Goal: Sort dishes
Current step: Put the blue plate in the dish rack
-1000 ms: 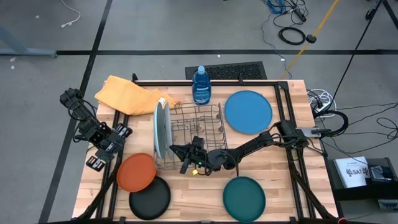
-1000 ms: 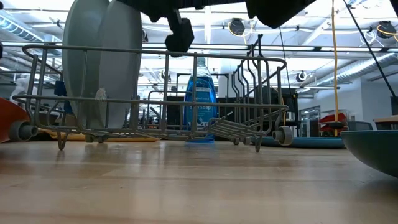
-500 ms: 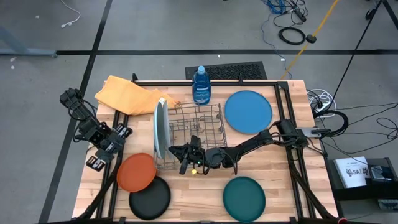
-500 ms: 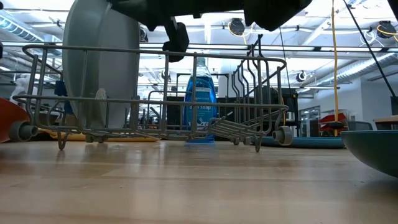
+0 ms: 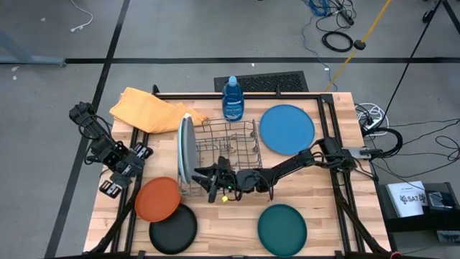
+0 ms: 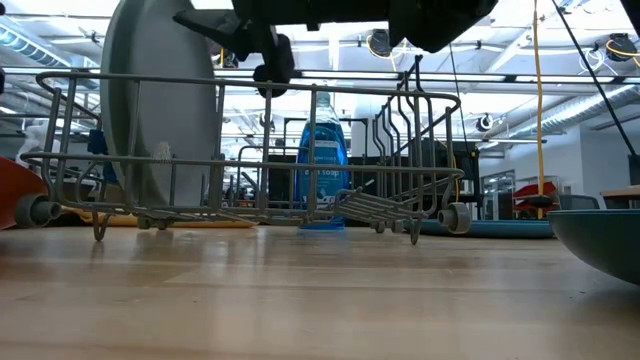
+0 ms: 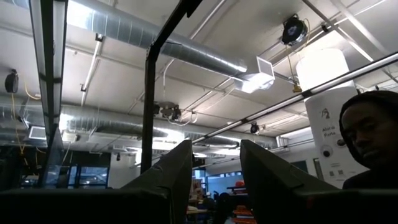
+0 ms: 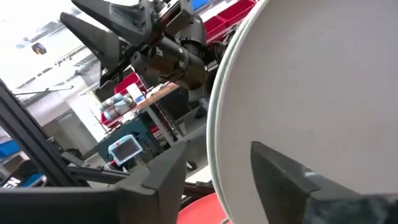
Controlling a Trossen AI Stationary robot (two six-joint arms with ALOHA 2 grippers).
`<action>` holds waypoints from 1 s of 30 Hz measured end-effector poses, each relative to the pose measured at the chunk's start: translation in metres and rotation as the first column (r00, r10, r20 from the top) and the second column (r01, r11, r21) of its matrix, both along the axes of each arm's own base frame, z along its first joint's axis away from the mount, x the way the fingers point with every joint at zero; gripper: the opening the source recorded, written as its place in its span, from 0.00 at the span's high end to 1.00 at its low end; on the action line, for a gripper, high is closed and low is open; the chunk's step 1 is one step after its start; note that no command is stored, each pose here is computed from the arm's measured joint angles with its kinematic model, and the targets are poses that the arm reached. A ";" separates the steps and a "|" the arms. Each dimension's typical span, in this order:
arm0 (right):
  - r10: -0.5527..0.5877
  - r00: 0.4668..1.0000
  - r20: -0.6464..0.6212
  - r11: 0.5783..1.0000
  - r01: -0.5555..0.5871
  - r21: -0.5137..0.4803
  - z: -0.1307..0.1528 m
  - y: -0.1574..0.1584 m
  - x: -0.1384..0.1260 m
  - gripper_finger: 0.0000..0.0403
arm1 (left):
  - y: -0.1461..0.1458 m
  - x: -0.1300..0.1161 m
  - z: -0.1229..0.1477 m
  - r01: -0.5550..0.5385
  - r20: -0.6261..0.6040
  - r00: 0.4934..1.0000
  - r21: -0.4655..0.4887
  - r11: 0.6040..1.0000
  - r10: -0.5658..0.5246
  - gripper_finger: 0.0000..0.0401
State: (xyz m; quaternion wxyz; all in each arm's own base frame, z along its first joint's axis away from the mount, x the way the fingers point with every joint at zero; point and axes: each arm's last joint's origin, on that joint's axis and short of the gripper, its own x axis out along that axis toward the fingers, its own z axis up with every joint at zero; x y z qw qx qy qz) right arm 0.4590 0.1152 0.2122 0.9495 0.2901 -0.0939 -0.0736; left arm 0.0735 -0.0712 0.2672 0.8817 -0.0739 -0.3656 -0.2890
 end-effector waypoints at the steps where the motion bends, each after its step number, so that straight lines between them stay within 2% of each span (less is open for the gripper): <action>1: 0.001 1.000 -0.005 1.000 -0.001 -0.004 0.001 0.000 0.001 0.55 | 0.000 0.000 0.000 -0.001 0.000 1.000 0.000 1.000 0.001 0.66; 5: -0.004 1.000 -0.029 0.999 0.003 -0.047 0.006 0.001 0.005 0.52 | 0.000 0.000 0.000 0.000 0.000 1.000 0.000 1.000 0.000 0.66; 14: -0.016 1.000 -0.022 0.990 0.013 -0.143 0.019 0.004 0.005 0.51 | 0.000 0.000 0.000 0.001 0.000 1.000 -0.001 1.000 -0.001 0.66; 19: -0.020 0.999 -0.028 0.973 0.013 -0.230 0.037 0.008 -0.002 0.51 | 0.000 0.000 0.000 0.002 0.000 1.000 -0.001 1.000 -0.002 0.66; 24: -0.054 0.996 -0.073 0.928 0.023 -0.372 0.071 0.015 -0.020 0.51 | 0.000 0.000 0.000 0.003 0.000 1.000 0.000 1.000 -0.003 0.66; 30: -0.249 0.952 -0.178 0.825 0.112 -0.554 0.119 0.028 -0.062 0.51 | 0.000 0.000 0.000 0.005 -0.001 1.000 -0.001 1.000 -0.005 0.66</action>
